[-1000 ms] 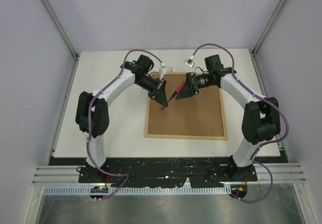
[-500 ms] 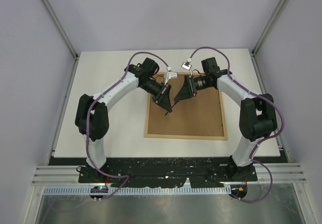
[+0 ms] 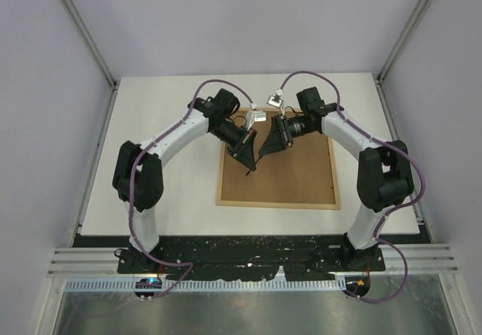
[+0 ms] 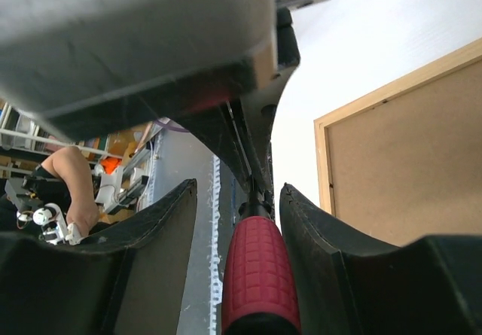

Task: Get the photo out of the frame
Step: Adjust the screwdriver.

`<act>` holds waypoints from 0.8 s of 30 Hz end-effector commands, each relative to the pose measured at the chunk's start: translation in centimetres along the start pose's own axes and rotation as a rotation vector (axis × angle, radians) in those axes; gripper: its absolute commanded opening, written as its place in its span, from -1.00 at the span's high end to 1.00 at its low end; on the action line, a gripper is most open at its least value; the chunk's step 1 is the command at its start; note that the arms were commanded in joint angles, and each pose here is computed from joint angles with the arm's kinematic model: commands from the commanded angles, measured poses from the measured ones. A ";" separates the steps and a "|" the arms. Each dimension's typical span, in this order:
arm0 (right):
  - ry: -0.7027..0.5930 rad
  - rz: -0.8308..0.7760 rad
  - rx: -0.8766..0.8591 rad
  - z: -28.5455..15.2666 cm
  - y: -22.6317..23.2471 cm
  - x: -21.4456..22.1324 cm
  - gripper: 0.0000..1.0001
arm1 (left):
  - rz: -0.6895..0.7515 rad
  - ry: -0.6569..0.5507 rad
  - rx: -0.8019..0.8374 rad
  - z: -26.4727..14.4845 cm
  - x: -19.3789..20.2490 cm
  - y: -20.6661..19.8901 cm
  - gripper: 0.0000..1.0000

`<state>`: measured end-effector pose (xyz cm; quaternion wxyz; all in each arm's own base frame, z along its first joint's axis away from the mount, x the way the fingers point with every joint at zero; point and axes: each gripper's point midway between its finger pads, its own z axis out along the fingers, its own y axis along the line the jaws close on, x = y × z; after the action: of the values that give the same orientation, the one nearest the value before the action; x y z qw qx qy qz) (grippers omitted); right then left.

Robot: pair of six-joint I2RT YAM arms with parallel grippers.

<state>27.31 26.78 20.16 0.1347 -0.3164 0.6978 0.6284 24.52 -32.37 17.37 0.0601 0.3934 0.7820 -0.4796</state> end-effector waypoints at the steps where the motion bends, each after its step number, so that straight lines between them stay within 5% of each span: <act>1: 0.038 -0.054 -0.052 1.3 2.2 0.1 -0.03 | 0.095 -0.069 -0.007 -0.9 -2.0 -1.6 1.00; 10: 0.065 -0.055 -0.013 2.0 1.3 0.8 0.42 | 0.099 -0.069 -0.025 -1.0 -2.0 -1.4 1.00; 24: 0.116 -0.076 -0.020 2.0 1.7 1.7 0.24 | 0.101 -0.044 -0.036 -1.3 -1.5 -1.3 1.00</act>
<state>26.47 27.39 19.31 0.1364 -0.3622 0.7011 0.5989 23.63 -32.07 16.85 0.0436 0.3945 0.7901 -0.4671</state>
